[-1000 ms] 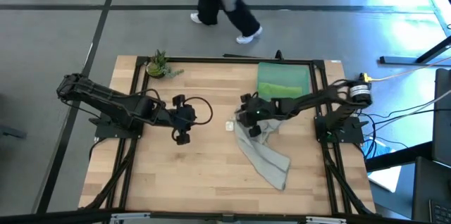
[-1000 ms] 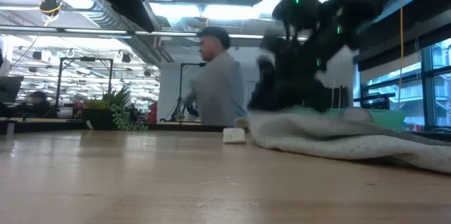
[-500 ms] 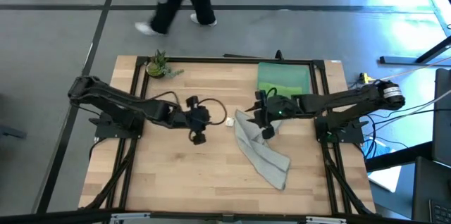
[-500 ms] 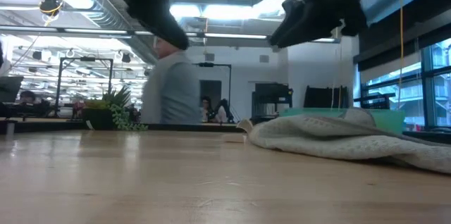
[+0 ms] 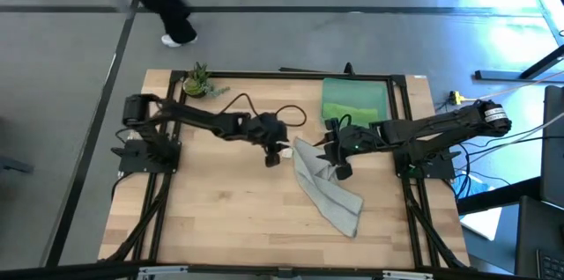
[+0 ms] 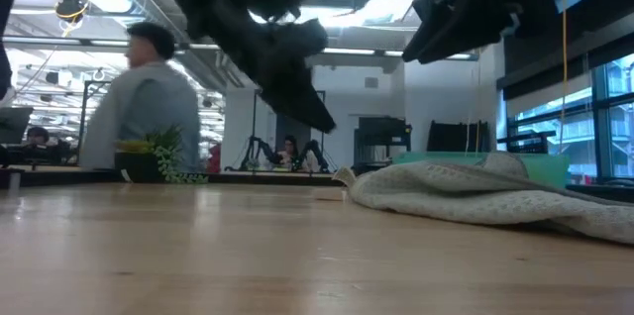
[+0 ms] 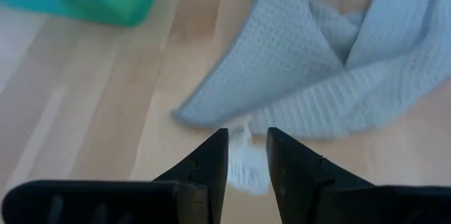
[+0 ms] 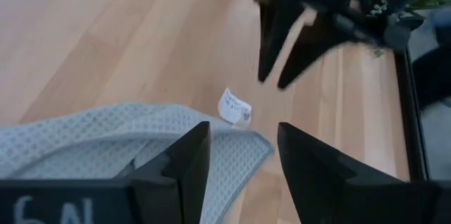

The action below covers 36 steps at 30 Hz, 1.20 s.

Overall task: Roll microfiber towels into tight, uniform cylinder then place into a basket
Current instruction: Fold the gray kitchen towel

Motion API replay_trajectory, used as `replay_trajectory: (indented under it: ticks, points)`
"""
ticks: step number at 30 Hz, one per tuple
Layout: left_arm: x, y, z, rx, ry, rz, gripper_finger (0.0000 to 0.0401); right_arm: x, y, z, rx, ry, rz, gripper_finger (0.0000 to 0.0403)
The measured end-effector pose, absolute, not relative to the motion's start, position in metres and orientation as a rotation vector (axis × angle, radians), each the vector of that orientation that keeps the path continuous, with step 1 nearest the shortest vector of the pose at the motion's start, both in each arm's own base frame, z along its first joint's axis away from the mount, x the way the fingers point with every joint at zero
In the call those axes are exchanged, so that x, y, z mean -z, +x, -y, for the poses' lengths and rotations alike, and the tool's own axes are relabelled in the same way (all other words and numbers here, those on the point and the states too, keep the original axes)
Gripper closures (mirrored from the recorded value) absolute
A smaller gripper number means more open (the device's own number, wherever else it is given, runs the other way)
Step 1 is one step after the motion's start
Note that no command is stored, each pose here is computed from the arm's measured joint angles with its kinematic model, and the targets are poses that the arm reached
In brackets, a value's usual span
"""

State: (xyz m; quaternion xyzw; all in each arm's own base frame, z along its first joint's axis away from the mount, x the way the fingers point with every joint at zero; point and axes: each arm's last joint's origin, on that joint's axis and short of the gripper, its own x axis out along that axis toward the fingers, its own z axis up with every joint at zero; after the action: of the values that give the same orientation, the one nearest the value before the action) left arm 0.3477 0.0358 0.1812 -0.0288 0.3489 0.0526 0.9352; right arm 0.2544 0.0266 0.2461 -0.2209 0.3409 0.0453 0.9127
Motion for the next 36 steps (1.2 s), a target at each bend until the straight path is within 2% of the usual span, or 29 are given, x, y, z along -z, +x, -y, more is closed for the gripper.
replay_trajectory:
  ticks: [5, 11, 20, 27, 36]
  points:
    - [-0.158, 0.364, -0.051, -0.091, -0.115, -0.637, 0.0307, -0.244, 0.252, -0.026, -0.098, -0.459, -0.738, 0.0234]
    - [-0.140, 0.371, -0.055, -0.128, -0.040, -0.646, 0.0307, -0.243, 0.252, -0.026, -0.098, -0.458, -0.747, 0.0234]
    - [-0.119, 0.396, -0.067, -0.195, -0.118, -0.670, 0.0307, -0.243, 0.252, -0.026, -0.097, -0.457, -0.747, 0.0234]
    - [-0.115, 0.398, -0.069, -0.263, -0.095, -0.703, 0.0307, -0.243, 0.251, -0.026, -0.097, -0.458, -0.748, 0.0234]
    - [-0.110, 0.393, -0.067, -0.244, -0.120, -0.776, 0.0307, -0.242, 0.251, -0.026, -0.099, -0.458, -0.756, 0.0234]
